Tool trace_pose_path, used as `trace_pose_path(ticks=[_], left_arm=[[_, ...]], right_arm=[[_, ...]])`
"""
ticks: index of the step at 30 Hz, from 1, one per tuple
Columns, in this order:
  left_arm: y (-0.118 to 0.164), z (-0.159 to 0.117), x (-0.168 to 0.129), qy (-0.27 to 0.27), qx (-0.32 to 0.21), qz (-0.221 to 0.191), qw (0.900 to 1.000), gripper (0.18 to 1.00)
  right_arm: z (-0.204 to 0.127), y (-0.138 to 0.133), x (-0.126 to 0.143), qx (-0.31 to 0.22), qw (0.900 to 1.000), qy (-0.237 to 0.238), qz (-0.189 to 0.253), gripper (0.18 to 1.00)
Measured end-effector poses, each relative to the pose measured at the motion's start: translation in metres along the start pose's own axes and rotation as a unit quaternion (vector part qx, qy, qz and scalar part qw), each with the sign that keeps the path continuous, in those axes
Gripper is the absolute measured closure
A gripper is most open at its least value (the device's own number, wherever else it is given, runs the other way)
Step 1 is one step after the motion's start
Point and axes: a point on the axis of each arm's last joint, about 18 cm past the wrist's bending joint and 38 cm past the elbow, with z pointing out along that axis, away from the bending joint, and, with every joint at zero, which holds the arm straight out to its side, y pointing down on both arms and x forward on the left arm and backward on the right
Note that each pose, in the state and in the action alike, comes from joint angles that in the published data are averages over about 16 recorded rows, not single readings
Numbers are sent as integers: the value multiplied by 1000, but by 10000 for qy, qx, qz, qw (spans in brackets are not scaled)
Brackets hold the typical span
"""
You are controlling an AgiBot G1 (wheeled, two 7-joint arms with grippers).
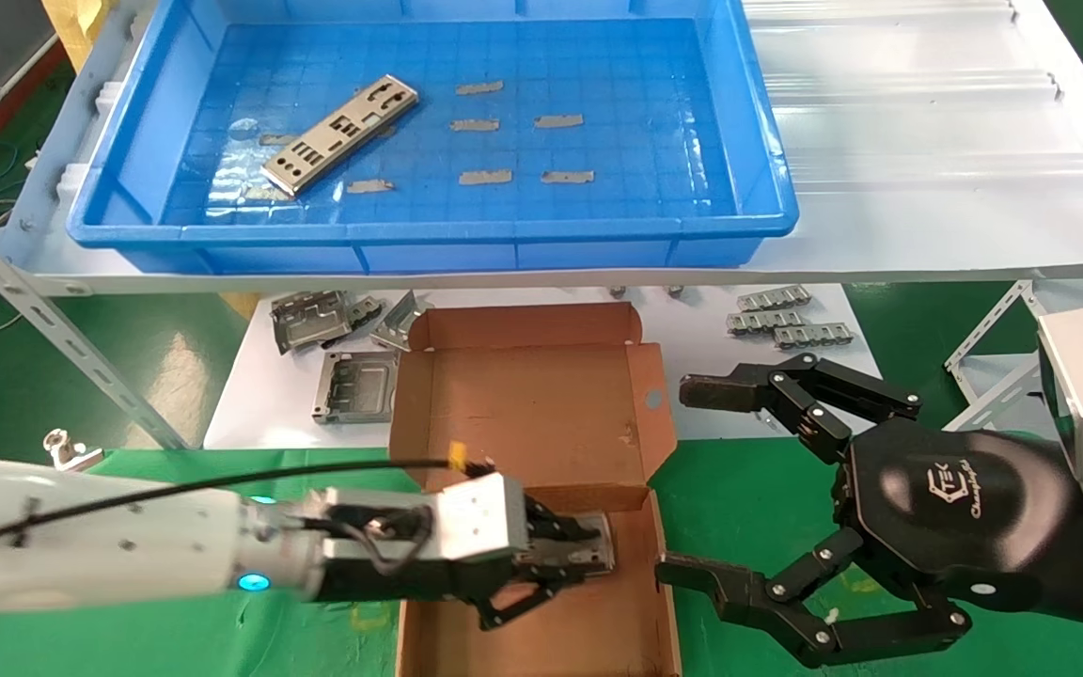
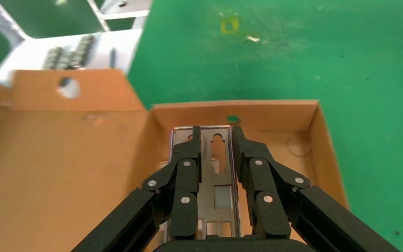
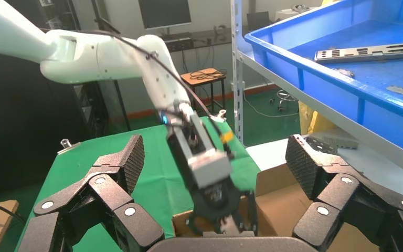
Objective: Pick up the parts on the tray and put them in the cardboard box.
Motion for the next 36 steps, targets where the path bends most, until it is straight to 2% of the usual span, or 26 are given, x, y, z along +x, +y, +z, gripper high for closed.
trace_pose_path(ticks=[10,24,30,36], left_arm=[[25,34,11,95,-159,43,9998,890],[38,55,6,122,-353,4,9993,860],[37,54,2,136,-348,-105,9992,803],[32,48,-3,153,-252,-255,9992,709]], right_arm=[[0,0,0,0,10000,0,0,178],[0,0,0,0,10000,0,0,178],[0,0,0,0,10000,0,0,178],[0,0,0,0,10000,0,0,178]])
